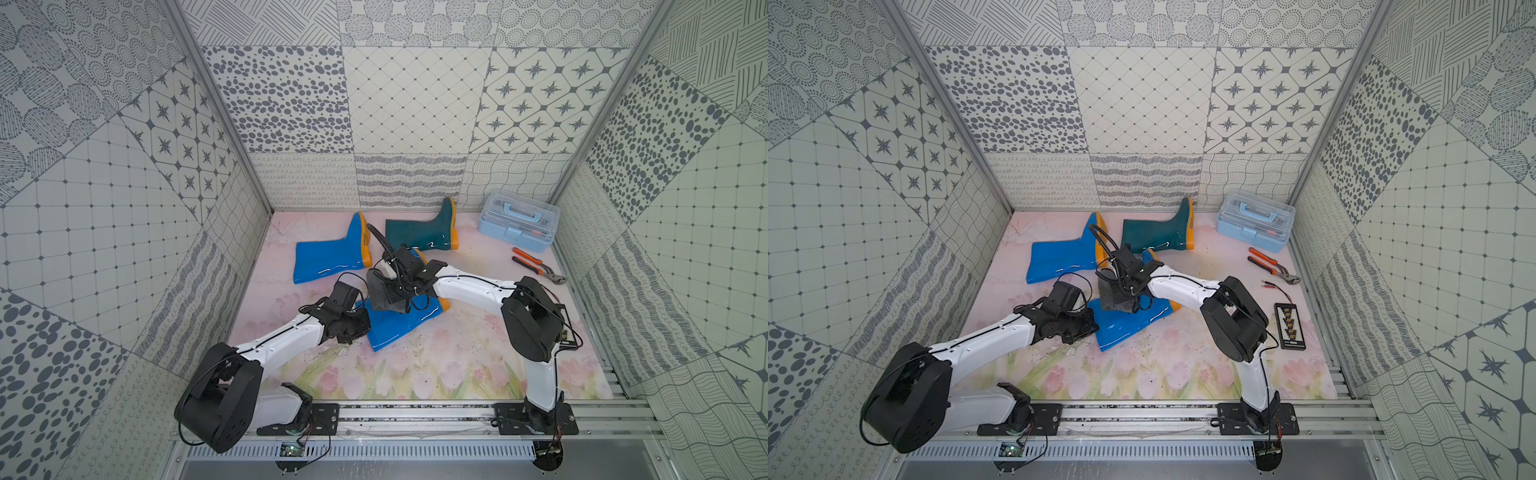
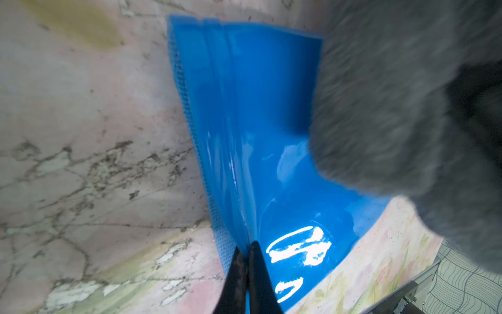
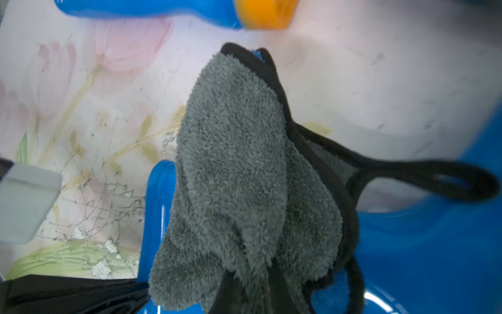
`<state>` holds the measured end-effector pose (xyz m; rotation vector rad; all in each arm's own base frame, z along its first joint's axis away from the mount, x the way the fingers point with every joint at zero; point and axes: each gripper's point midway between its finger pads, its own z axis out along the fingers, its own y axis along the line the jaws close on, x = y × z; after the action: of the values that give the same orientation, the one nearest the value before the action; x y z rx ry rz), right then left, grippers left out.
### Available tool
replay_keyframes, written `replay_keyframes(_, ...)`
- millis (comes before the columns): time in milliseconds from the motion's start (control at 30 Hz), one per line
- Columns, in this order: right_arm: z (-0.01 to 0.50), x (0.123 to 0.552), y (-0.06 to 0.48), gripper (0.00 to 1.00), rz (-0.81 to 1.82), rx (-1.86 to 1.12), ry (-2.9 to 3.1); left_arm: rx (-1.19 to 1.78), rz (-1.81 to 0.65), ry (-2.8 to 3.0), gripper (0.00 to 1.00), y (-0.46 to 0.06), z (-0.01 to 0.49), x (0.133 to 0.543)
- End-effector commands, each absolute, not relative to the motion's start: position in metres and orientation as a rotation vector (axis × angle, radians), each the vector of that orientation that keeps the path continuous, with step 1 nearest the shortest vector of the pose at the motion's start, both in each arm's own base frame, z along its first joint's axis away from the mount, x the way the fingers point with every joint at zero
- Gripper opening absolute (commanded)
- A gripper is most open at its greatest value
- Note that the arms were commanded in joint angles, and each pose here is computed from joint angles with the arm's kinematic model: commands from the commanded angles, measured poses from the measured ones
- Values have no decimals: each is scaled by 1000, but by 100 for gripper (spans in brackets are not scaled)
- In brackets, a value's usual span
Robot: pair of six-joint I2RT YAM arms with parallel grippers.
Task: Wipe the rubber boots with a cloth
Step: Wipe the dirt off the rubber boot.
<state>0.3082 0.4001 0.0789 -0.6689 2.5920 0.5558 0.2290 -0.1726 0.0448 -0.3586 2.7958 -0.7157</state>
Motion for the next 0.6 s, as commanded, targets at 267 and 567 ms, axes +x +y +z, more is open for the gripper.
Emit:
replay_keyframes(267, 109, 356, 389, 0, 475, -635, 2536, -320, -647, 2839, 0, -161, 40, 215)
replay_keyframes(567, 140, 427, 340, 0, 205, -613, 2460, -329, -655, 2873, 0, -165, 27, 216)
